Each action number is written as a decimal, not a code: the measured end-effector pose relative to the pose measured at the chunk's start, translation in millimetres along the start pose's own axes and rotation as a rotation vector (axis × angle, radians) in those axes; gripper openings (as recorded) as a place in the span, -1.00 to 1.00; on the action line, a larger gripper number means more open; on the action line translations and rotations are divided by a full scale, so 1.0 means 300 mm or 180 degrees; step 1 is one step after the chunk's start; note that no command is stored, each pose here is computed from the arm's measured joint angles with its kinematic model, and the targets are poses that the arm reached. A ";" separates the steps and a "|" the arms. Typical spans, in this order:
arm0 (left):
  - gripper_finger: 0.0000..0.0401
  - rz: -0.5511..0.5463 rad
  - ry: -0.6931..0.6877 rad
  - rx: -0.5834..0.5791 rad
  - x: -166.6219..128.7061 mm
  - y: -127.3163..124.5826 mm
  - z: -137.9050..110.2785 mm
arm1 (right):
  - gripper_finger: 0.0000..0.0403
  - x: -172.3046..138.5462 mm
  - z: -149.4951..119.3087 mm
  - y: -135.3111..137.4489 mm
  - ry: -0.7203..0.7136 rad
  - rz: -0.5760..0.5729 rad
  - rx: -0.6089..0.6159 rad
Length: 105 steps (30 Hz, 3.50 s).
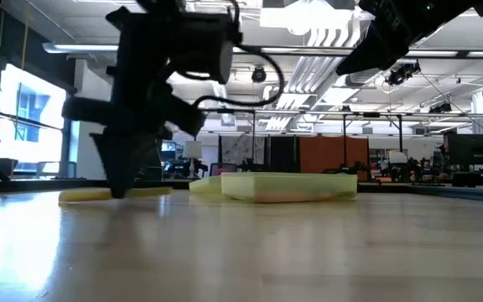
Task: Pick & place school supplies into a supply box
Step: Put the yellow ballpoint pen into the supply box, then close the supply box
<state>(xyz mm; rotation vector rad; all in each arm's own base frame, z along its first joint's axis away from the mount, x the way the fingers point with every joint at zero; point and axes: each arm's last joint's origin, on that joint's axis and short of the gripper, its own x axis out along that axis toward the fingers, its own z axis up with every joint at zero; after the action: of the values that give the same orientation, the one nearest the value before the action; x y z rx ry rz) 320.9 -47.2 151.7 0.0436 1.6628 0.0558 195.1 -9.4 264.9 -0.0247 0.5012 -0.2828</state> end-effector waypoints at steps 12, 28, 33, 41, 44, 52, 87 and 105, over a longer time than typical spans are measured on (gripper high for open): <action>-0.62 0.0347 -0.1141 0.0281 -0.226 0.021 0.158 | -0.86 0.000 0.000 0.002 0.0004 0.0083 0.0003; -0.61 -0.0251 -0.2563 -0.0913 -0.376 0.502 0.282 | -0.91 -0.014 -0.063 0.002 0.0621 0.0198 0.0023; -0.61 -0.0260 -0.2232 -0.1018 -0.250 0.542 0.320 | -0.91 -0.015 -0.070 0.002 0.0691 0.0198 -0.0015; -0.37 0.0025 -0.1952 -0.0683 -0.147 0.516 0.361 | -0.92 -0.015 -0.069 0.001 0.0677 0.0189 -0.0063; -0.18 0.0147 -0.1985 -0.0616 -0.151 0.511 0.367 | -0.92 -0.015 -0.068 0.002 0.0669 0.0198 -0.0134; 0.07 0.0500 -0.1966 -0.1255 -0.266 0.541 0.369 | -0.92 -0.012 -0.056 -0.001 0.0548 0.0086 -0.0142; -0.92 0.0619 -0.2163 -0.2847 -0.184 0.750 -0.057 | -0.93 0.088 -0.295 0.038 0.0496 0.0529 0.0750; -0.86 -0.0204 -0.2065 -0.3562 0.061 0.941 -0.048 | -1.00 0.144 -0.474 0.040 0.0204 0.0371 0.1065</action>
<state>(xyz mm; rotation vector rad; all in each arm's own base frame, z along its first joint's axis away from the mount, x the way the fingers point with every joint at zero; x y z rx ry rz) 303.6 235.4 152.5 -0.7589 0.8095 0.8213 166.6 -3.3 118.7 0.3388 0.5118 -0.2509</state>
